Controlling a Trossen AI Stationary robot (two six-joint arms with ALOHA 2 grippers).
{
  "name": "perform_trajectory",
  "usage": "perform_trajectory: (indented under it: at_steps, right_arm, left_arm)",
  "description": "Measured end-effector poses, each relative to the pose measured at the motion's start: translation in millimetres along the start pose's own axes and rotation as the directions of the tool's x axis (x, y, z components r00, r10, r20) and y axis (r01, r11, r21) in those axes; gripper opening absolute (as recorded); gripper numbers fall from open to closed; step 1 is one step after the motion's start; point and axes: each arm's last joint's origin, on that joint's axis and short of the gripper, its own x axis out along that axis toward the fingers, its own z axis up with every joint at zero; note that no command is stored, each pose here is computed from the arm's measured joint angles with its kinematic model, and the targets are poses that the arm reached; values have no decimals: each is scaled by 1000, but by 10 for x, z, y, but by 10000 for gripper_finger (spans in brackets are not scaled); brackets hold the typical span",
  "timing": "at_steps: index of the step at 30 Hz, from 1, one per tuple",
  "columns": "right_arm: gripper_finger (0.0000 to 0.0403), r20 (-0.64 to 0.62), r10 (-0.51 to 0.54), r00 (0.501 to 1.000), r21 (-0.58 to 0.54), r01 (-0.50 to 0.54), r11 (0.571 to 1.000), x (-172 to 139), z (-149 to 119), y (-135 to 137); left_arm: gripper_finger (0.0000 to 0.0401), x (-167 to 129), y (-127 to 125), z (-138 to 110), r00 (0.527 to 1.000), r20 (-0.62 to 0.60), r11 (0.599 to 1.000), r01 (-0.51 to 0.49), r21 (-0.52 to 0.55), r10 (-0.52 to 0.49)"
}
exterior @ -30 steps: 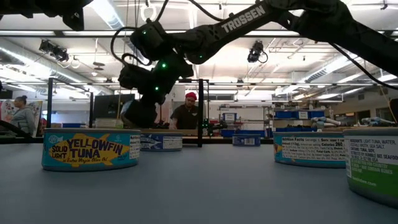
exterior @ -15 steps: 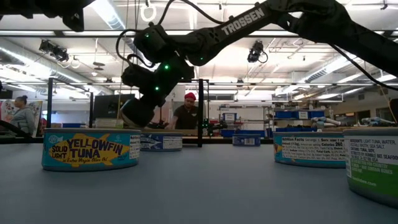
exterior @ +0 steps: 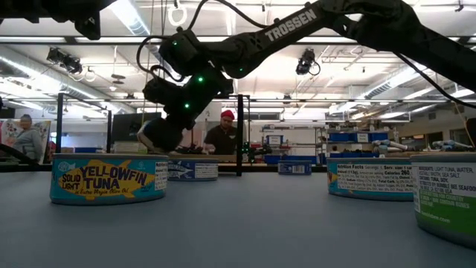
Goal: Stack canned seafood by type on shelf
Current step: Put the yellow-blue tuna can on the shelf
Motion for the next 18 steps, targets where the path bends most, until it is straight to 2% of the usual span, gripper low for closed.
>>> perform_trajectory:
  at_steps: [6,13,18]
  right_arm:
    - [232,0,5,1000,19,-5,1000,0,-1,2]
    - [269,-7,3,1000,36,-3,999,0,-7,3]
    - [290,-11,-17,1000,125,18,992,10,-14,-25]
  left_arm:
    - [3,0,-1,-4,1000,-4,1000,1,1,-1]
    - [4,0,-1,-9,1000,-9,1000,2,2,-2]
    - [4,0,-1,-9,1000,-9,1000,2,2,-2]
